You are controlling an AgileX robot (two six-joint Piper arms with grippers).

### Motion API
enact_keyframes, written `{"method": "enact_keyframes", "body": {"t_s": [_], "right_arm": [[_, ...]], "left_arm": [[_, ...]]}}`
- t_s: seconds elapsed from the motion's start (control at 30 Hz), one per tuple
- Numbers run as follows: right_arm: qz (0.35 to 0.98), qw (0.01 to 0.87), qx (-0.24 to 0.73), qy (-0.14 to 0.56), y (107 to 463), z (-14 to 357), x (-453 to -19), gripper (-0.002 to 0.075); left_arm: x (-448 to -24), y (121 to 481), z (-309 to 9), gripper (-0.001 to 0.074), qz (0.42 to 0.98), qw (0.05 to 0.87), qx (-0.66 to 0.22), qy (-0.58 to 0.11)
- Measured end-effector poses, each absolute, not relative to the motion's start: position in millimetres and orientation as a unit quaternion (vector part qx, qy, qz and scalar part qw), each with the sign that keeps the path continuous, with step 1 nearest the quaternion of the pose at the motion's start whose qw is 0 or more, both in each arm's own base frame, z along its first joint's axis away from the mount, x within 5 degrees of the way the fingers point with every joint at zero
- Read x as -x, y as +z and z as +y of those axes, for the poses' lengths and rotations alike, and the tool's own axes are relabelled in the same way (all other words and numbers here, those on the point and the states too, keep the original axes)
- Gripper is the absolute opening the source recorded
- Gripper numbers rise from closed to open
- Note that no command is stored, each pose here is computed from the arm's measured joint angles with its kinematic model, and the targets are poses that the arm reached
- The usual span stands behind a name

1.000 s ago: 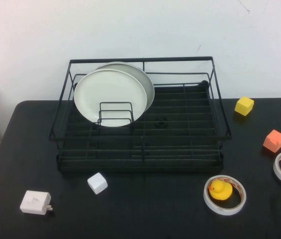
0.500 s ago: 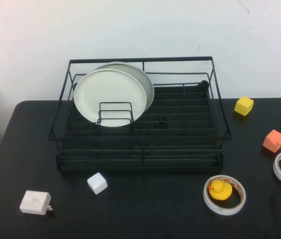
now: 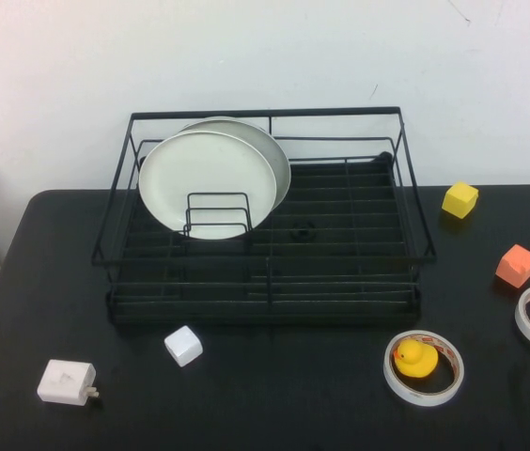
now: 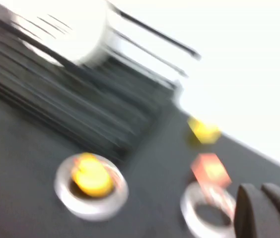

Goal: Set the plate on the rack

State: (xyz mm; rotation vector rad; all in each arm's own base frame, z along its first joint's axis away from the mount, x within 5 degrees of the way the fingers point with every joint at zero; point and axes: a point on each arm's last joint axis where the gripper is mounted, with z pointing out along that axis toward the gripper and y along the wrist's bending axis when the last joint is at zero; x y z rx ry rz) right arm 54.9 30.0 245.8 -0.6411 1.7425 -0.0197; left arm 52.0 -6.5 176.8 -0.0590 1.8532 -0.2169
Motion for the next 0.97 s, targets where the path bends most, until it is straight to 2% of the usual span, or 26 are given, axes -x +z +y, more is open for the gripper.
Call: {"method": "enact_keyframes", "body": {"t_s": [0.17, 0.37, 0.7, 0.97], "right_arm": [[0.815, 0.558, 0.151, -0.048, 201, 11, -49, -0.0002], [0.804, 0.591, 0.049, -0.045, 174, 1, -52, -0.0002], [0.807, 0.586, 0.072, -0.018, 171, 4, -52, -0.0002], [0.813, 0.581, 0.022, -0.002, 171, 1, -51, -0.0002]], "left_arm": [[-52, 177, -6, -0.0001, 0.798, 0.595, 0.025, -0.093], [-52, 177, -6, -0.0002, 0.798, 0.595, 0.025, -0.093], [-52, 177, -6, -0.0002, 0.798, 0.595, 0.025, -0.093], [-52, 177, -6, -0.0002, 0.798, 0.595, 0.025, -0.093]]}}
